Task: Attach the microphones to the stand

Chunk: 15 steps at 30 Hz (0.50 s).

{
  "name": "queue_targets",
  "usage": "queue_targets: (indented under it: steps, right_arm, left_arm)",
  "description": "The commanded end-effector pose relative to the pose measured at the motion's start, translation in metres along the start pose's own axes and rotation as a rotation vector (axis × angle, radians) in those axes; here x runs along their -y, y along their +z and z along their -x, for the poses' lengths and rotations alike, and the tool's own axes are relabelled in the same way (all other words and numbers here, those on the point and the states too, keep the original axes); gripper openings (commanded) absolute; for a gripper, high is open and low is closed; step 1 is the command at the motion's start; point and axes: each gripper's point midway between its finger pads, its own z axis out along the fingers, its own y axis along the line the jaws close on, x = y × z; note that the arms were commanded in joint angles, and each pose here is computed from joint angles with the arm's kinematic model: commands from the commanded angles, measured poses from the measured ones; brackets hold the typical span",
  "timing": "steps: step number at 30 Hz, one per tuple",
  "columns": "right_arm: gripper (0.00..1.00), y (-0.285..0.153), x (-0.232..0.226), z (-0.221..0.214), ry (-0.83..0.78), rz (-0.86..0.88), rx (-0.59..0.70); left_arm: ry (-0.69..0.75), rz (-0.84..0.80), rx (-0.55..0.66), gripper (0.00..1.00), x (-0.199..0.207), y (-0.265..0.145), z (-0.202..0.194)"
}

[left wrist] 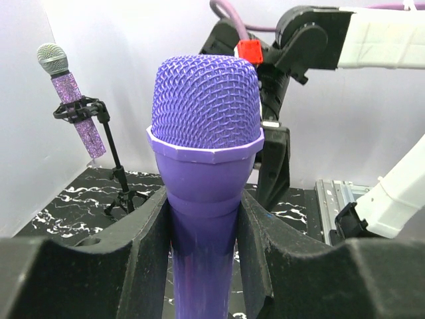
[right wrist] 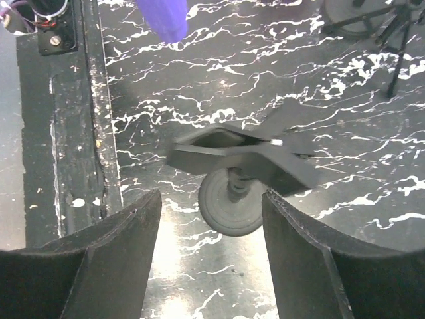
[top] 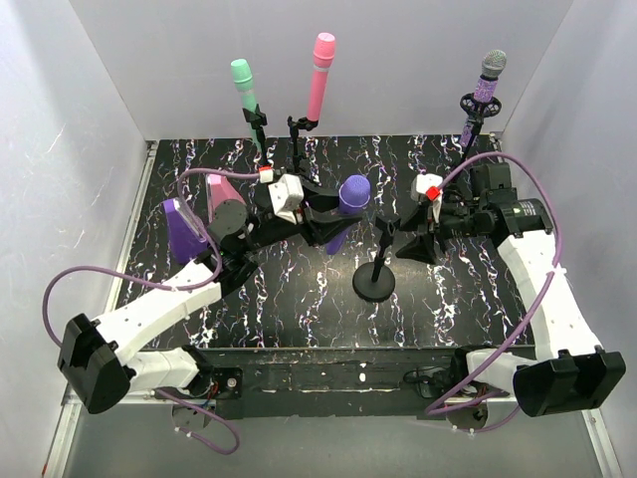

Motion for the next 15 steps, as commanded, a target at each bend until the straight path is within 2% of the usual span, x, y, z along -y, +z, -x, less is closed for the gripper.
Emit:
queue_targets:
  steps: [1,10,15]
  right_arm:
    - [0.70,-0.014,-0.005,0.017,-0.129,-0.005,-0.015]
    - [0.75,-0.020,0.005,0.010,-0.386,0.037,-0.105]
    - [0.73,-0.018,0.024,0.017,-0.392,0.058,-0.126]
  left_arm:
    - [0.006,0.008,0.012,0.00,0.009,-0.014,0.015]
    - [-0.016,0.031,-0.010,0.00,0.026,-0.046,0.020]
    - [-0.032,0.038,-0.015,0.00,0.033,-0.057,0.023]
